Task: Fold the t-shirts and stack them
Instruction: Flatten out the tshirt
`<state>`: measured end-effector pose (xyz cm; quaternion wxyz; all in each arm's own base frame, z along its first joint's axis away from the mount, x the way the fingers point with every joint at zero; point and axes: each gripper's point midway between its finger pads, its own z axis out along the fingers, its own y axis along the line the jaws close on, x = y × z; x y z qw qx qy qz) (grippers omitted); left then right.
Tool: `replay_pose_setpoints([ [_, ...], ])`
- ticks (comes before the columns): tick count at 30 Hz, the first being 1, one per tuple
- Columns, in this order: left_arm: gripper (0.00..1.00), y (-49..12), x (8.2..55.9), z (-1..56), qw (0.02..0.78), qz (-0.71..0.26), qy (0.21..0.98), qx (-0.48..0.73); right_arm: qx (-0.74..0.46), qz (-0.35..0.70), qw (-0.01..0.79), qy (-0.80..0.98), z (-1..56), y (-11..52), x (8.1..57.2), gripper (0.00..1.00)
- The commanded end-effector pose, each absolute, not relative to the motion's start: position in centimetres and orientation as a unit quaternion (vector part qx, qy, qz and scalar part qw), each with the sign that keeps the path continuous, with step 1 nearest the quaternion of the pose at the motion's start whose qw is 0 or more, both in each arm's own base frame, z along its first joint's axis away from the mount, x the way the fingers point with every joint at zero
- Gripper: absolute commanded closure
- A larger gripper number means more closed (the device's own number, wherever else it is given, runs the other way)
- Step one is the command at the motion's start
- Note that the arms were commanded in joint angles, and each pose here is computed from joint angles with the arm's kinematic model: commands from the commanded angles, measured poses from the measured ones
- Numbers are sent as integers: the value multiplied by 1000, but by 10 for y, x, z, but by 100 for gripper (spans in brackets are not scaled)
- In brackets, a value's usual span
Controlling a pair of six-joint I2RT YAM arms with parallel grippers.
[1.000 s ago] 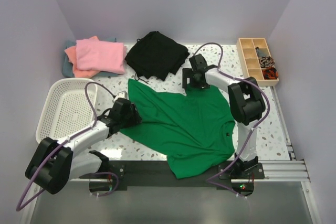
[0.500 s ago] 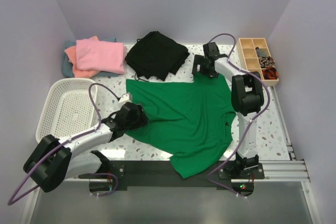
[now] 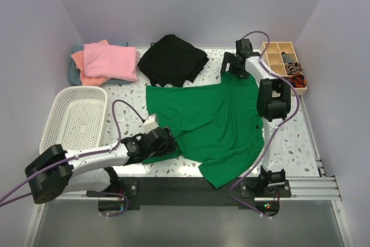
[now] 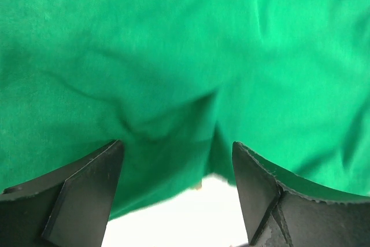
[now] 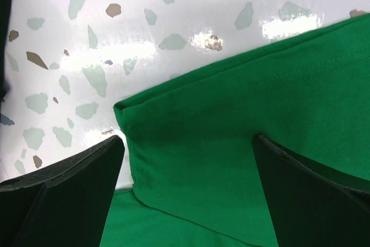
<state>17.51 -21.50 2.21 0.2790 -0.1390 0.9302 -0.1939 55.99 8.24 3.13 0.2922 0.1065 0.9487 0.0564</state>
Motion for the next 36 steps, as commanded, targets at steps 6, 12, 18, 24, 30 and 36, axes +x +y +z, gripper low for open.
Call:
replay_pose_setpoints([
  [6,18,-139,66,-13,156,-37,971,-179,56,87,303,947,74,84,539,1],
  [12,18,-151,92,22,226,-42,959,-166,33,127,321,938,137,104,488,1],
  [18,4,-161,155,83,364,4,921,-137,15,123,324,938,149,111,412,1],
  [24,0,-149,250,136,460,13,871,-172,72,53,349,933,138,76,399,1],
  [30,0,-110,340,143,490,10,855,-169,97,46,319,942,117,64,435,1],
  [36,0,-90,404,123,482,3,862,-157,123,65,317,938,106,41,483,1],
])
